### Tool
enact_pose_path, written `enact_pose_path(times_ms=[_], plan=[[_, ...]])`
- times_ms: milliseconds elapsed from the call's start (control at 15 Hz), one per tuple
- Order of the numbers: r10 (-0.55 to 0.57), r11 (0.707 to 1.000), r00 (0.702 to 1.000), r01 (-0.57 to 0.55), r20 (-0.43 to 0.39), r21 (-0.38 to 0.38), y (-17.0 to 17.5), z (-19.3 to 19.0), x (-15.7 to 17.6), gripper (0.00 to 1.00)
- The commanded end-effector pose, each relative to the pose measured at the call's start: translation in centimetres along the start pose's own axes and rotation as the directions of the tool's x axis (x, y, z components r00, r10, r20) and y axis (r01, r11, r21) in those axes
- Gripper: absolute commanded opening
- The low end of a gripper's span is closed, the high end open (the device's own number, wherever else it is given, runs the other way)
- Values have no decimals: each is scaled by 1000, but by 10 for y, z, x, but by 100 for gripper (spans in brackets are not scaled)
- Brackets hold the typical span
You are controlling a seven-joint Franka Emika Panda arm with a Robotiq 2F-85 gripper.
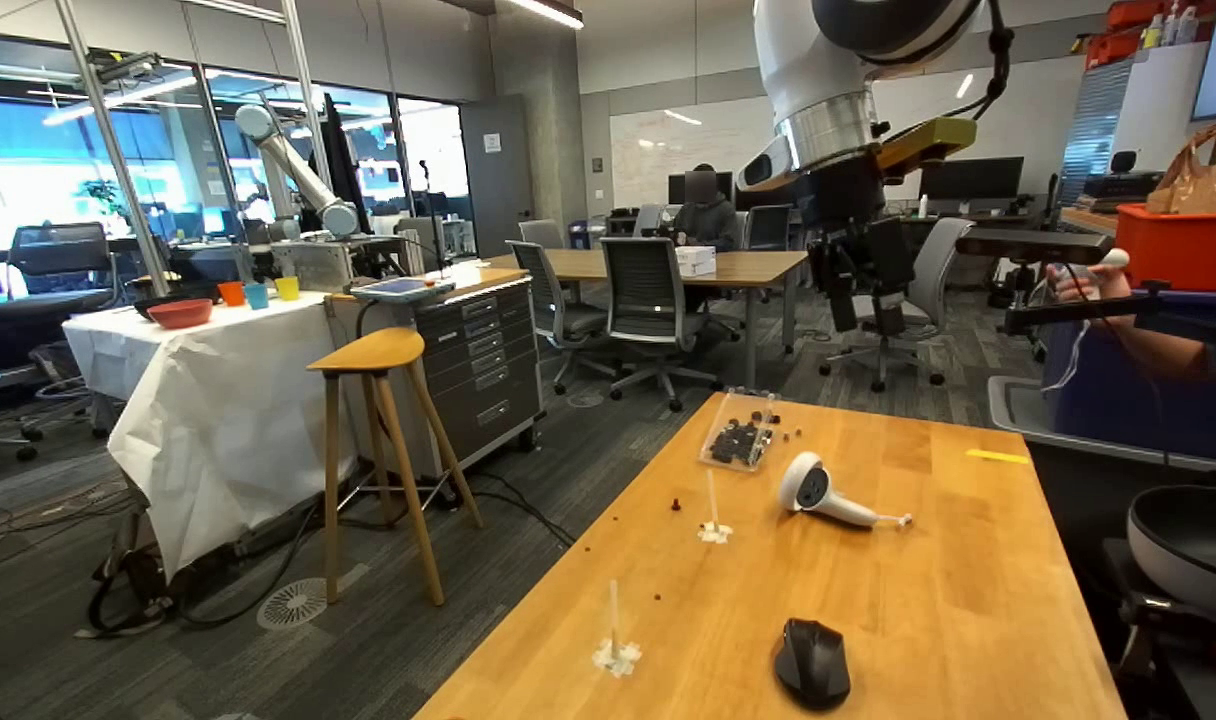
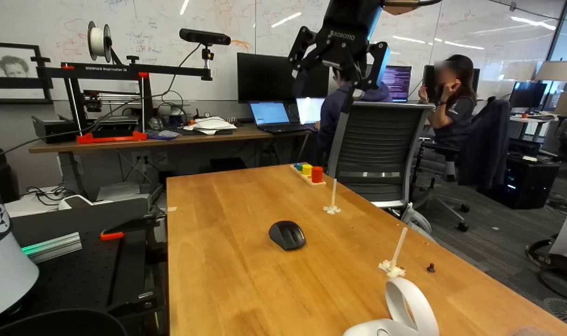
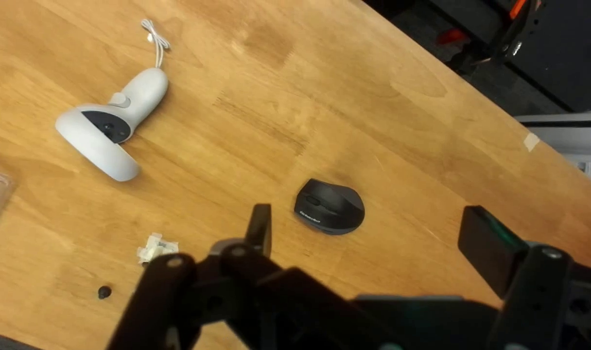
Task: Slightly move the mouse on the desk
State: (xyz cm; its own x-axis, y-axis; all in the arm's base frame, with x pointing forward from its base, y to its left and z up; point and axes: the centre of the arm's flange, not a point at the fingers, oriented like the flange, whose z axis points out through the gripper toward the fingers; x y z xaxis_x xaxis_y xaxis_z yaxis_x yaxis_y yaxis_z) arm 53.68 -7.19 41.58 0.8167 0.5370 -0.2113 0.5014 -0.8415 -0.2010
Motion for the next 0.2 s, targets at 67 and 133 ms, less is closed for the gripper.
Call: enact_pose_path(times_ms=[67,133], plan=[[0,1000,1000,0,4,4,0,0,-1,100],[0,1000,1000,0,5,4,0,0,-1,100]])
